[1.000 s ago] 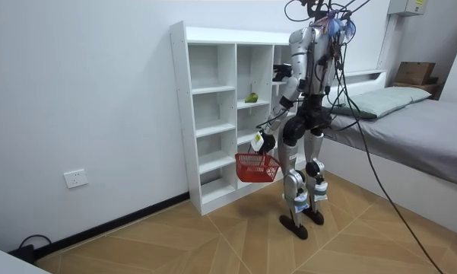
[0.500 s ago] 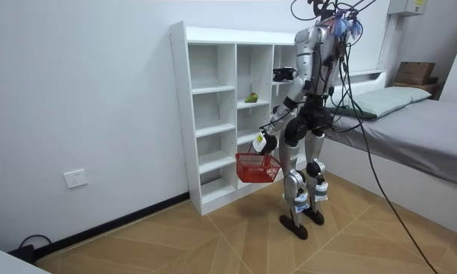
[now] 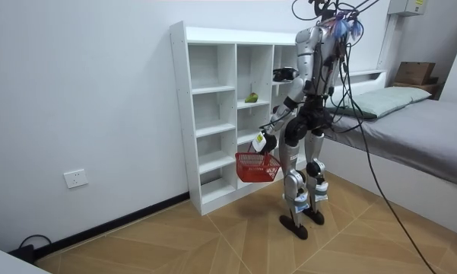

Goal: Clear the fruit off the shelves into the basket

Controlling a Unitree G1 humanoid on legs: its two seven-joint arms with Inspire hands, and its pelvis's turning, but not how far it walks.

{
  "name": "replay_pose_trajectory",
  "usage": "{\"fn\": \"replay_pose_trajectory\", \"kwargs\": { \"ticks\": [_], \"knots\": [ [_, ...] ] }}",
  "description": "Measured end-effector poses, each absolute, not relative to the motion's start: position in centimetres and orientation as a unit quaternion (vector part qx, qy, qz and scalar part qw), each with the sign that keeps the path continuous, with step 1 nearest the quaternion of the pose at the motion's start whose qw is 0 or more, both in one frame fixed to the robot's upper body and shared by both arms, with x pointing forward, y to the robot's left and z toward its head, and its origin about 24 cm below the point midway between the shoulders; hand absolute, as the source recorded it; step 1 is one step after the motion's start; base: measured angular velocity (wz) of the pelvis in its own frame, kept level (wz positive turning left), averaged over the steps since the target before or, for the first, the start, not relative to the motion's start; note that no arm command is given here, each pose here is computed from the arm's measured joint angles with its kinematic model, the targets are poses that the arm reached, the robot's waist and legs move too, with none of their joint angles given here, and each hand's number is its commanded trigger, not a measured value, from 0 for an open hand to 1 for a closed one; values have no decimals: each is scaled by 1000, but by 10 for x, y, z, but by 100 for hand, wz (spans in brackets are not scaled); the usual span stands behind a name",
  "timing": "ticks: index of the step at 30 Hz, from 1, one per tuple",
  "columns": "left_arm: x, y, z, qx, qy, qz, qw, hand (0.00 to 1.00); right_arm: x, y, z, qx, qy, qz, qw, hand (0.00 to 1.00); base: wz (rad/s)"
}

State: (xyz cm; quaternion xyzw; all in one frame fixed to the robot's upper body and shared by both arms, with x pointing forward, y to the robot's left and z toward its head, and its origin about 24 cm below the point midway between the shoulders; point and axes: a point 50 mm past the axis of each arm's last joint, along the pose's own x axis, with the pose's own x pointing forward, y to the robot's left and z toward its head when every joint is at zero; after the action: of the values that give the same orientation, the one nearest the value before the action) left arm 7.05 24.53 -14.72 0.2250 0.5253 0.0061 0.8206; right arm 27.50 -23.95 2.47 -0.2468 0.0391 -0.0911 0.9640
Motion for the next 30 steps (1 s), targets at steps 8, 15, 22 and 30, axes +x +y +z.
{"fn": "replay_pose_trajectory", "kwargs": {
  "ticks": [8,15,22,30],
  "knots": [
    [69,245,-147,230,523,20,821,100,272,-247,21,-250,38,-120,960,100,1],
    [66,244,-149,225,529,26,818,100,272,-249,20,-248,37,-127,960,100,0],
    [60,244,-152,222,542,27,810,100,272,-249,20,-247,39,-123,960,100,1],
    [62,238,-153,213,539,25,814,100,272,-246,21,-198,37,-126,971,100,-2]
  ]
}}
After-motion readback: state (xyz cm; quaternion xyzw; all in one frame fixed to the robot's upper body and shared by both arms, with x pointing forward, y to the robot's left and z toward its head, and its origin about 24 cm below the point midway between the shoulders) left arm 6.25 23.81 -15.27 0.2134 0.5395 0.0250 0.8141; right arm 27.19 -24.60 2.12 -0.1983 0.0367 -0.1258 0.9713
